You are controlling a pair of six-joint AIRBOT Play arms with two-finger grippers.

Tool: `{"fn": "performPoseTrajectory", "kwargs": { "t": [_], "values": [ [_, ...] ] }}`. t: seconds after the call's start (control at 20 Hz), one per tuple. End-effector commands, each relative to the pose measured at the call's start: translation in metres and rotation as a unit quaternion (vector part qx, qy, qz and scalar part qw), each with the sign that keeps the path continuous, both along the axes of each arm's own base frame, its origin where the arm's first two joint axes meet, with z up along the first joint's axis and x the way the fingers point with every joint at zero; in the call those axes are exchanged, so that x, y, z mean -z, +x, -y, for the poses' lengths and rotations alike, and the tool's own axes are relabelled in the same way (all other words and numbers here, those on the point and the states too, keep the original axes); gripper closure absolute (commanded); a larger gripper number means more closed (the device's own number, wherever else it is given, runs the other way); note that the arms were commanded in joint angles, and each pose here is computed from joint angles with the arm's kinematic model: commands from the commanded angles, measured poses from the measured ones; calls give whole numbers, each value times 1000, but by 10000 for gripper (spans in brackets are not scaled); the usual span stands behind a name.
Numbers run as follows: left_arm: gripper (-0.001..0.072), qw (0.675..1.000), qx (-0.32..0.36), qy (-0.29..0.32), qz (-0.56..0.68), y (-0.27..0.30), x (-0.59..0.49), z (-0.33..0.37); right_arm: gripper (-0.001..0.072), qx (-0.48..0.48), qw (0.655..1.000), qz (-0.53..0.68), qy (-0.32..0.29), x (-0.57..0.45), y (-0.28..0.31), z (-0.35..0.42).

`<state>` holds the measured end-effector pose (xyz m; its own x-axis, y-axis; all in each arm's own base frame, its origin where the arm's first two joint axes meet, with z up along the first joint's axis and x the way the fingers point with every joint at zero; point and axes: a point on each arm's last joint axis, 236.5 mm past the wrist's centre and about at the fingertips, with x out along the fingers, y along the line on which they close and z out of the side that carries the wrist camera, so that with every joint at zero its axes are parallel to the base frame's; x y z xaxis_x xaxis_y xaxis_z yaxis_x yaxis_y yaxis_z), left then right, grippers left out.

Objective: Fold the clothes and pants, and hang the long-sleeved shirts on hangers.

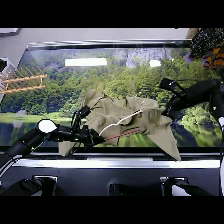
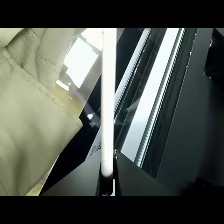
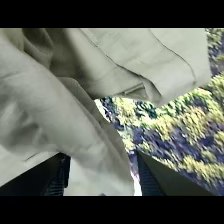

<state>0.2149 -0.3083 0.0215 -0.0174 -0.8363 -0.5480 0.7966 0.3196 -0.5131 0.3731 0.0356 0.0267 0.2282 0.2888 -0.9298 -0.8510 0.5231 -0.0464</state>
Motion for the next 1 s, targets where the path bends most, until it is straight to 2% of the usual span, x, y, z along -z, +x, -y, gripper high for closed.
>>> {"fn": "performPoseTrajectory", "kwargs": {
  "t": [0.0,0.2,0.35,0.45,0.5,0.55,0.8,0.9,0.95],
  "values": [
    [677,1000,1,0,0,0,0,0,216,-3,1000,-15,15,15,4,-6],
    [677,1000,1,0,-1,0,0,0,235,-6,999,-33,42,20,2,-17],
    [677,1000,1,0,-1,0,1,0,398,-26,998,-41,51,19,-5,-22],
    [677,1000,1,1,-3,0,2,0,578,-30,996,-54,58,19,-12,-26],
    [677,1000,1,1,-3,0,2,0,594,-36,995,-69,60,18,-19,-27],
    [677,1000,1,1,-3,0,2,0,651,-40,994,-83,63,17,-27,-28],
    [672,1000,1,1,-3,0,2,0,672,-38,995,-66,58,-8,-37,-28],
    [626,1000,-1,1,-3,1,2,-1,675,-29,996,-63,57,-17,-42,-28],
    [553,1000,-10,1,-10,3,2,-2,675,-31,996,-59,55,-21,-45,-28]
  ]
}}
